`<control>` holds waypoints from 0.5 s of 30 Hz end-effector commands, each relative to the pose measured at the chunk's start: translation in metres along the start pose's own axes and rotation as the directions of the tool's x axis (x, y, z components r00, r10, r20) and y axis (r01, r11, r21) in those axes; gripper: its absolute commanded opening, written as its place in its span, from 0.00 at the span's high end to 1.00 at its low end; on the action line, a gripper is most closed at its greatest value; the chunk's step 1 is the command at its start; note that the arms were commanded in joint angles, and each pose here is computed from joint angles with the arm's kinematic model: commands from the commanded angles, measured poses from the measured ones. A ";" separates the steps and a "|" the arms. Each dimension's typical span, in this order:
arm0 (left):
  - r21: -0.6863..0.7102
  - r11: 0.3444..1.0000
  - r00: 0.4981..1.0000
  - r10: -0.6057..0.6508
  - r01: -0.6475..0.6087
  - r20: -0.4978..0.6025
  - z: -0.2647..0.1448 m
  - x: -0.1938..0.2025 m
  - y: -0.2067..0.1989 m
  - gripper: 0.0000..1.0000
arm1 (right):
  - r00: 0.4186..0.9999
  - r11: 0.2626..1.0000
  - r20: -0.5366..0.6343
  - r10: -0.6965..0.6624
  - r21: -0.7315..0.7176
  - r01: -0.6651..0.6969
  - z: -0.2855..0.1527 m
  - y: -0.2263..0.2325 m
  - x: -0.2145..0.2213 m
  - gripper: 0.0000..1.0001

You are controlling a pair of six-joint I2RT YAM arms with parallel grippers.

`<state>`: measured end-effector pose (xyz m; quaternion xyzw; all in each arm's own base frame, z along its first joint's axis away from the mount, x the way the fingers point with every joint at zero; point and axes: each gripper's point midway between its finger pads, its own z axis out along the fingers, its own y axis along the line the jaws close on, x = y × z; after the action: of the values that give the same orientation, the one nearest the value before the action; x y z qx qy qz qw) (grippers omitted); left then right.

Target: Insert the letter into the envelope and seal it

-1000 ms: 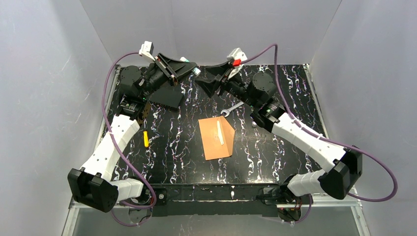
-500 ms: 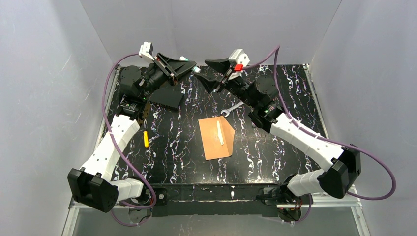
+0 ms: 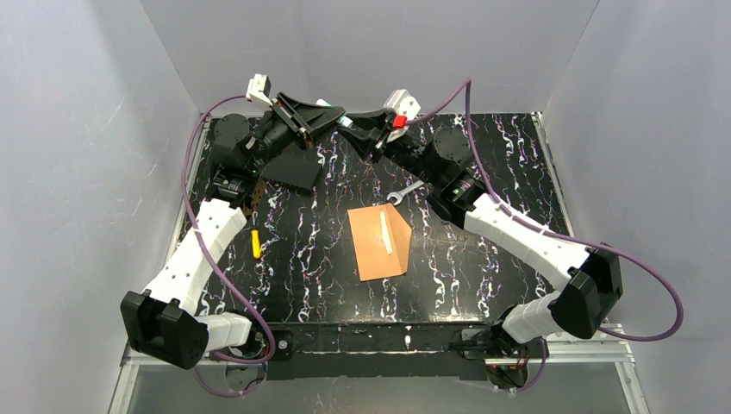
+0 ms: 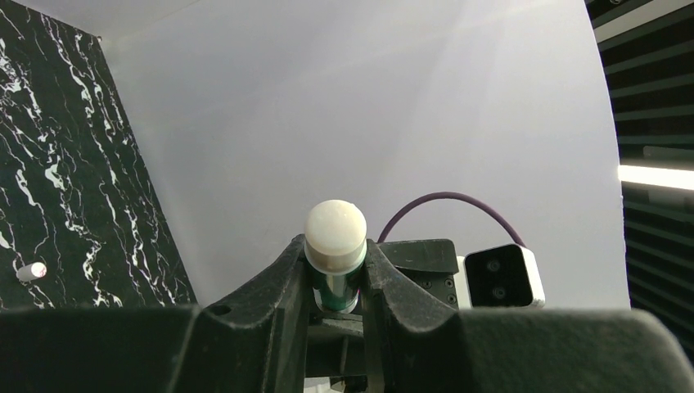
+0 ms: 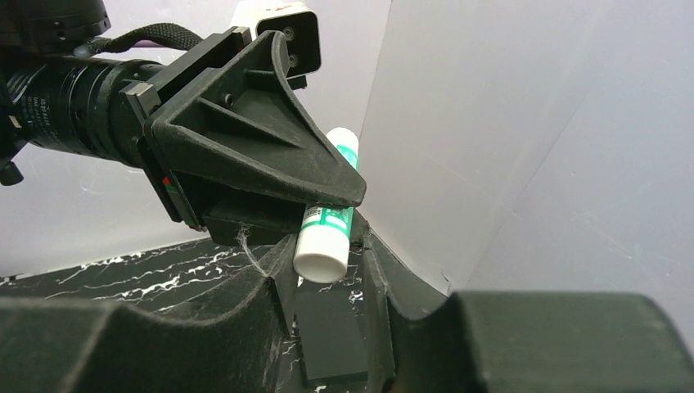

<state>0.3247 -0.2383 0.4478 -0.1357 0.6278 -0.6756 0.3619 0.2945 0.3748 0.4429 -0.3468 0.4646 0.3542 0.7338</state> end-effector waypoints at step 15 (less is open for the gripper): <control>0.047 0.998 0.999 0.039 -0.037 -0.029 -0.003 0.005 -0.019 1.00 | 0.994 1.000 0.111 -0.001 0.009 0.000 0.009 -0.003 -0.045 0.88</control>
<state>0.3244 -0.2385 0.4480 -0.1349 0.6277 -0.6762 0.3614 0.2921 0.3757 0.4518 -0.3375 0.4576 0.3639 0.7378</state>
